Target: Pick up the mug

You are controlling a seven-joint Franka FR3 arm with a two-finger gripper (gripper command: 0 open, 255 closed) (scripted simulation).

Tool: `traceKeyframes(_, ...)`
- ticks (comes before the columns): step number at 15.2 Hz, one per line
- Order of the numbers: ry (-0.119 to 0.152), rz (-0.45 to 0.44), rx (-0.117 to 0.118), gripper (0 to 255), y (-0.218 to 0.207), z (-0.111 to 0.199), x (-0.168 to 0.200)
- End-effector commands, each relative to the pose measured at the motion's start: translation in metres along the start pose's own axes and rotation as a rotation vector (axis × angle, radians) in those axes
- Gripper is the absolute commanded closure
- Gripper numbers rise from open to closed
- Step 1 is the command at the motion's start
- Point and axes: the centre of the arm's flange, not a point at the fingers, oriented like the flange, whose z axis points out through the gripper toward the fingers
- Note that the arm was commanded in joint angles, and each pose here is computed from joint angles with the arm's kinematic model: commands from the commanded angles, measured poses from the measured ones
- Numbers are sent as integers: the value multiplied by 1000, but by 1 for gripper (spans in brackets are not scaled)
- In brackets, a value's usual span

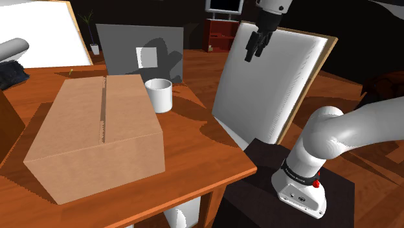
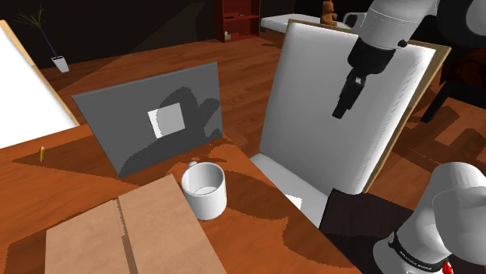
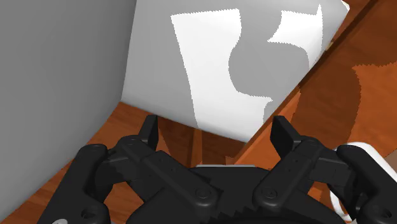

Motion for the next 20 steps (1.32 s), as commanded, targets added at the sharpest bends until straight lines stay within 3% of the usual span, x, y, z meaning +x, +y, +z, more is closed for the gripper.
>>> traceKeyframes(1,0,0,0,0,0,0,0)
traceKeyframes(20,-167,1,35,0,-174,82,182)
